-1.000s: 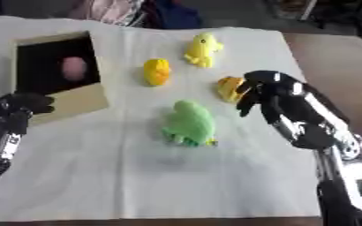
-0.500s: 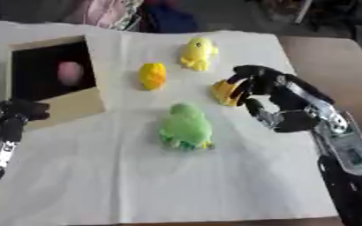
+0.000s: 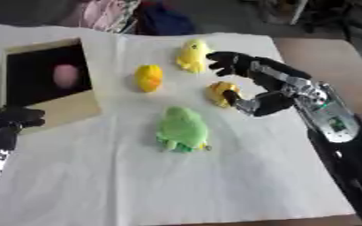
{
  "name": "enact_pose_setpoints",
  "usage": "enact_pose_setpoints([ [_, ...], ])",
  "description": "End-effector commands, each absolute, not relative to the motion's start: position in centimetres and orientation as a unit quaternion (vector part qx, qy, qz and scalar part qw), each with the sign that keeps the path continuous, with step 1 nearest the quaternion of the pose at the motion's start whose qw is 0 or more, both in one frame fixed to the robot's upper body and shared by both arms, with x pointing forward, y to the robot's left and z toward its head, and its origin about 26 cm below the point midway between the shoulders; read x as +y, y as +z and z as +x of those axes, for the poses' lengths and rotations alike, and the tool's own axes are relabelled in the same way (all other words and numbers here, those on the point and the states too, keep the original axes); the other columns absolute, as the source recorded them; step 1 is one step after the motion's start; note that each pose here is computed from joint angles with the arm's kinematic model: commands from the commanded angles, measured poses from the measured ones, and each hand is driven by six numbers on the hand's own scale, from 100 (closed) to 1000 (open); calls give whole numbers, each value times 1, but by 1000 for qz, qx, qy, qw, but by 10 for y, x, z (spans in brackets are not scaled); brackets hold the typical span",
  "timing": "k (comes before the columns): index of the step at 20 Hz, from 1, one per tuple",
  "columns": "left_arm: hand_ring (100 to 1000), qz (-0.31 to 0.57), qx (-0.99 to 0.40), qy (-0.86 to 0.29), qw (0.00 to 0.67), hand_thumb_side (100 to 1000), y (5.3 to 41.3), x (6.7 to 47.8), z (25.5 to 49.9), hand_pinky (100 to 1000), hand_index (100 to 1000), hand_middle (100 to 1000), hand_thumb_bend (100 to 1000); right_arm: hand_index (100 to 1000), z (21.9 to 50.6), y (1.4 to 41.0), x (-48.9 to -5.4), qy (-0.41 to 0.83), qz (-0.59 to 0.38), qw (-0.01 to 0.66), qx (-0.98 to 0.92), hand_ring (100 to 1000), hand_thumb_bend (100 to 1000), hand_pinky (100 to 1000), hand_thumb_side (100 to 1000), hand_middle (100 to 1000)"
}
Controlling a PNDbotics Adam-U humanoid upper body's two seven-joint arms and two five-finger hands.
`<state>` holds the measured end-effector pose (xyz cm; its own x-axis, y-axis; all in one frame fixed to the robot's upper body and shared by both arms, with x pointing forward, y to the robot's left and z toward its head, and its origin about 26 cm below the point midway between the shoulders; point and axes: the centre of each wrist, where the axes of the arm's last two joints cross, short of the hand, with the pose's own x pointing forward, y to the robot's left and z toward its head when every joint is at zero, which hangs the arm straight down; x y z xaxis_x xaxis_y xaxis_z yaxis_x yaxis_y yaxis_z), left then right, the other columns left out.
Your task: Pick up objects on the table and place them in the box.
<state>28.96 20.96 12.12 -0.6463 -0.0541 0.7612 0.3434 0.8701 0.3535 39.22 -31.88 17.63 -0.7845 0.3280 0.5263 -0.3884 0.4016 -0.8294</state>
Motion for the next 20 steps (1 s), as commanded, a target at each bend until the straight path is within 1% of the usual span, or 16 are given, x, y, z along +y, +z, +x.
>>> enact_pose_setpoints([
  [1,788,-85,-880,-247,398,543,129,209,288,785,711,654,100,1000,393,189,-321,696,13,172,-697,989,100,956,468,1000],
  [3,789,-85,-880,-247,397,543,130,209,288,785,711,654,100,1000,393,185,-318,711,9,159,-685,990,100,963,505,1000],
  [6,789,-85,-879,-247,398,542,129,209,288,785,712,654,100,1000,394,179,-316,728,2,142,-671,992,100,970,484,1000],
  [9,789,-86,-879,-248,398,543,129,209,288,785,712,654,100,1000,394,174,-313,739,-6,138,-659,995,100,977,461,1000],
  [11,789,-87,-879,-249,397,542,130,209,288,786,712,654,100,1000,394,173,-312,746,-12,138,-652,998,100,984,414,1000],
  [12,789,-87,-879,-249,397,542,130,209,288,786,713,654,100,1000,394,172,-312,748,-16,137,-649,998,100,987,374,1000],
  [13,789,-87,-879,-249,397,542,130,209,288,786,713,655,100,1000,393,172,-312,751,-21,138,-645,999,100,989,288,1000],
  [14,790,-87,-879,-249,396,542,130,209,288,786,713,655,100,1000,393,172,-313,754,-25,140,-641,999,100,990,330,1000],
  [20,790,-89,-879,-251,395,542,130,208,288,787,714,656,100,1000,395,161,-315,770,-40,158,-617,992,100,983,384,1000],
])
